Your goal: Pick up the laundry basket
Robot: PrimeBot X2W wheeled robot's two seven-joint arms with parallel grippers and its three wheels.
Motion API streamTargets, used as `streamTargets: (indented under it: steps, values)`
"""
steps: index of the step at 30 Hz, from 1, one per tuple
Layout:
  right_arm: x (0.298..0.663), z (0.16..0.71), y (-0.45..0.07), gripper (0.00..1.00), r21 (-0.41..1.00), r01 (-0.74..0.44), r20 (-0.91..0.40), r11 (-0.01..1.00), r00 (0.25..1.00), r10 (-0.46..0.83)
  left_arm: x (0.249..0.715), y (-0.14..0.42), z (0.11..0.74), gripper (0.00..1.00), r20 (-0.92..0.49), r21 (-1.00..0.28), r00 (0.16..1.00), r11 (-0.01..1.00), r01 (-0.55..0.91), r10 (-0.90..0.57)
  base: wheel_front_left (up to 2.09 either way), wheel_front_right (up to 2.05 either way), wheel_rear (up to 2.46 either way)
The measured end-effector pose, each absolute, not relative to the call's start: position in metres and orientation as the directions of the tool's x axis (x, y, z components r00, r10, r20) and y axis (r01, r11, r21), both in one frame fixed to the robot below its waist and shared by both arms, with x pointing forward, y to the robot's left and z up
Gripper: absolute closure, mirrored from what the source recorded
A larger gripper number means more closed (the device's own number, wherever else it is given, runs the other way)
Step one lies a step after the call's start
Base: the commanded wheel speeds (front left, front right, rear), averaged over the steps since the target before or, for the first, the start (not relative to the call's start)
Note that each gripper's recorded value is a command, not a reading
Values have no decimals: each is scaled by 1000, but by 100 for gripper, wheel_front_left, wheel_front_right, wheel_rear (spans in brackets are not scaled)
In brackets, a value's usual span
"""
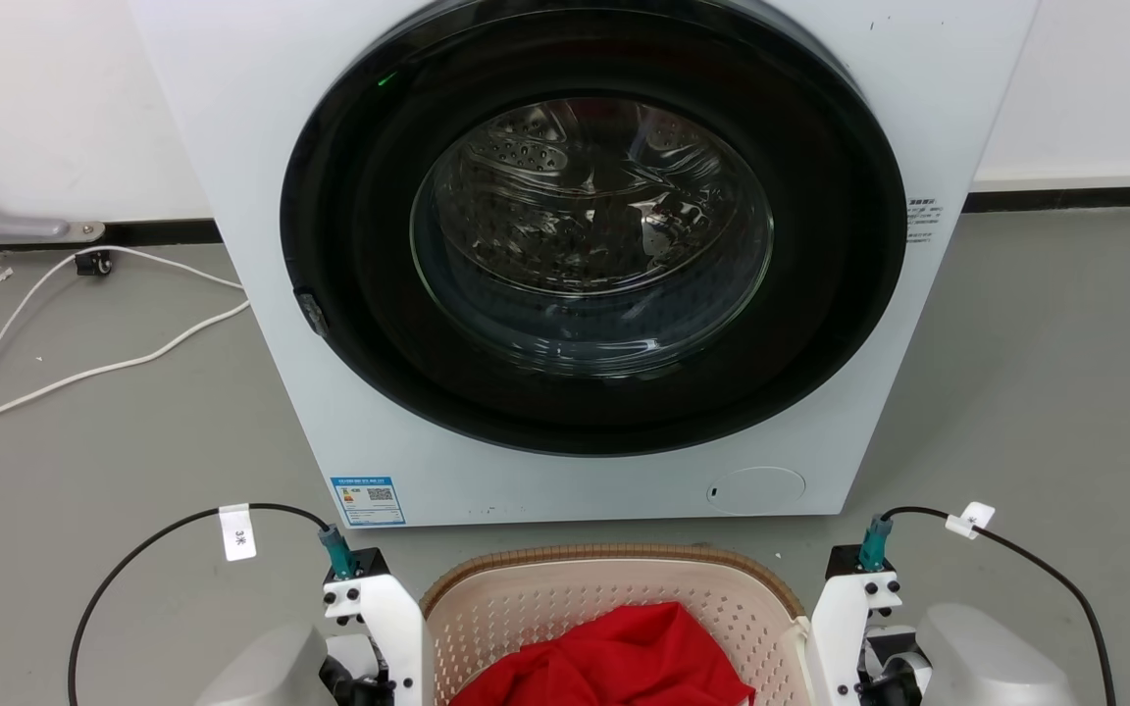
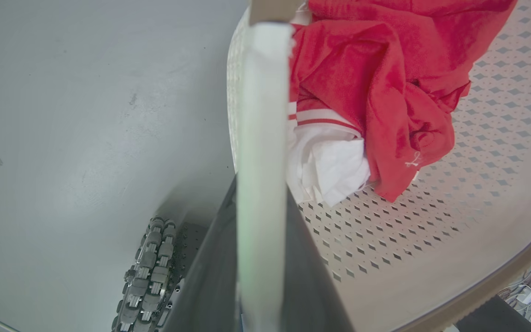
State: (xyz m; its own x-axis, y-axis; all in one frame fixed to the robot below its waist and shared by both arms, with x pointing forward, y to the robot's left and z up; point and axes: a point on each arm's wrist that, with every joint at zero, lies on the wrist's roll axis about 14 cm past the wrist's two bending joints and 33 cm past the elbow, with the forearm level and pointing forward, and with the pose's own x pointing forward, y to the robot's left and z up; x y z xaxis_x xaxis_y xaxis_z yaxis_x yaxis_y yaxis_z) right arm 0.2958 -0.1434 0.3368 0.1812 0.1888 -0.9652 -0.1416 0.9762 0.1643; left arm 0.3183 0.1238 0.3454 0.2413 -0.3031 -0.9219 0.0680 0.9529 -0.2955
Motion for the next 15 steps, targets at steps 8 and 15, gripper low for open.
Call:
streamTargets:
  steps: [8, 15]
  values:
    - [299, 339, -145, 100, 158, -145, -967, 977, 179, 183, 321, 123, 346, 100, -919, -300, 250, 952, 64, -307, 0, 0, 0]
    - [302, 342, -146, 100, 154, -147, -967, 977, 180, 179, 322, 123, 345, 100, -917, -302, 253, 951, 63, -308, 0, 0, 0]
